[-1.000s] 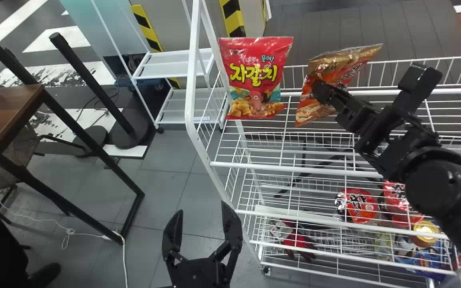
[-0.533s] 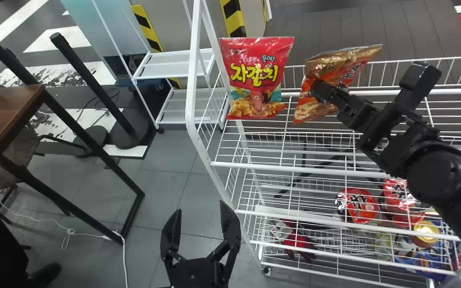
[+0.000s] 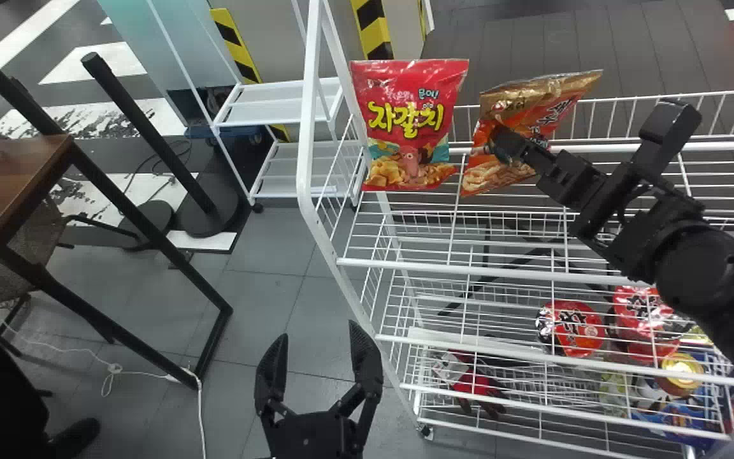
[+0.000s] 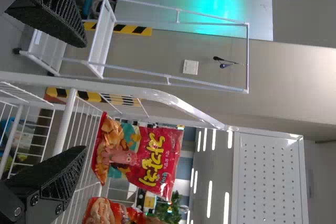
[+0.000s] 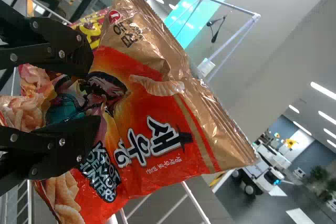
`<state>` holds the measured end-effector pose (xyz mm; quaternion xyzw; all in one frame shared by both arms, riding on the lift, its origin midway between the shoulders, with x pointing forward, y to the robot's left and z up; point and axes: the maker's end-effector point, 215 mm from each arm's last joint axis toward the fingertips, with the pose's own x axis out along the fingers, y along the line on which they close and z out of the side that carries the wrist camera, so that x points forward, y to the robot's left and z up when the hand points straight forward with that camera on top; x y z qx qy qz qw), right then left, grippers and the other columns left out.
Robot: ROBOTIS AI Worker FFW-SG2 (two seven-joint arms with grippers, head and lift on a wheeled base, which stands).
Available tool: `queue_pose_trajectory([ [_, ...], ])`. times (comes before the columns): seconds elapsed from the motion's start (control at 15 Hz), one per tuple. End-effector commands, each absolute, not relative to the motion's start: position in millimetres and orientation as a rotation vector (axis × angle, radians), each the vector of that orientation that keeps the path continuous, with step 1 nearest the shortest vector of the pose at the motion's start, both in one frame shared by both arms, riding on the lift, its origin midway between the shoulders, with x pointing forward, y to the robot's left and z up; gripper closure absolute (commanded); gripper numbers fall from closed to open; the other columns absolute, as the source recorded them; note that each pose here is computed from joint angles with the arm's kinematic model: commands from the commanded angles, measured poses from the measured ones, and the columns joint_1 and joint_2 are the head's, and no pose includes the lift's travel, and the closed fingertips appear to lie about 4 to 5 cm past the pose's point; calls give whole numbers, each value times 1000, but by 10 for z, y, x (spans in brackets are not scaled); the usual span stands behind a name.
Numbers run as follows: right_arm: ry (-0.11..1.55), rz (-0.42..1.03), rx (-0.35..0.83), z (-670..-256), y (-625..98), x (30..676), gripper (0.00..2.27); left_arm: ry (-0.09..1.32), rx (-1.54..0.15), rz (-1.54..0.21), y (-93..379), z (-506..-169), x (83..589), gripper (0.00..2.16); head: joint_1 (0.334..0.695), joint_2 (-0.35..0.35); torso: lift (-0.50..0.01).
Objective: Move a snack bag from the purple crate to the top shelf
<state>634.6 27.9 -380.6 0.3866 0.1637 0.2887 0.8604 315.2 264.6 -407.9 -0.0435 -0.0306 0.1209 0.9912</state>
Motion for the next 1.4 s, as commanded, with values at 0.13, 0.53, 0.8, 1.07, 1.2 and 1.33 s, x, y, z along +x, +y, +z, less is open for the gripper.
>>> queue_pose_trajectory([
  [0.13,335,634,824,-3729,337,6338,292,-61,-89,244,2651,-4087,3146,130,695,332,-1],
  [0.53,330,663,858,-3655,333,6343,262,-65,-92,246,2650,-4078,3142,130,695,340,-1],
  [0.8,331,688,893,-3600,345,6342,252,-63,-92,246,2651,-4085,3139,130,695,334,-1],
  [1.07,341,702,915,-3678,385,6212,252,-65,-91,249,2673,-4080,3147,130,695,342,-1],
  [1.2,344,702,934,-3697,366,6143,252,-71,-94,252,2688,-4064,3146,130,695,346,-1],
  [1.33,372,731,963,-3718,445,5932,252,-74,-95,246,2674,-4049,3153,130,695,350,-1],
])
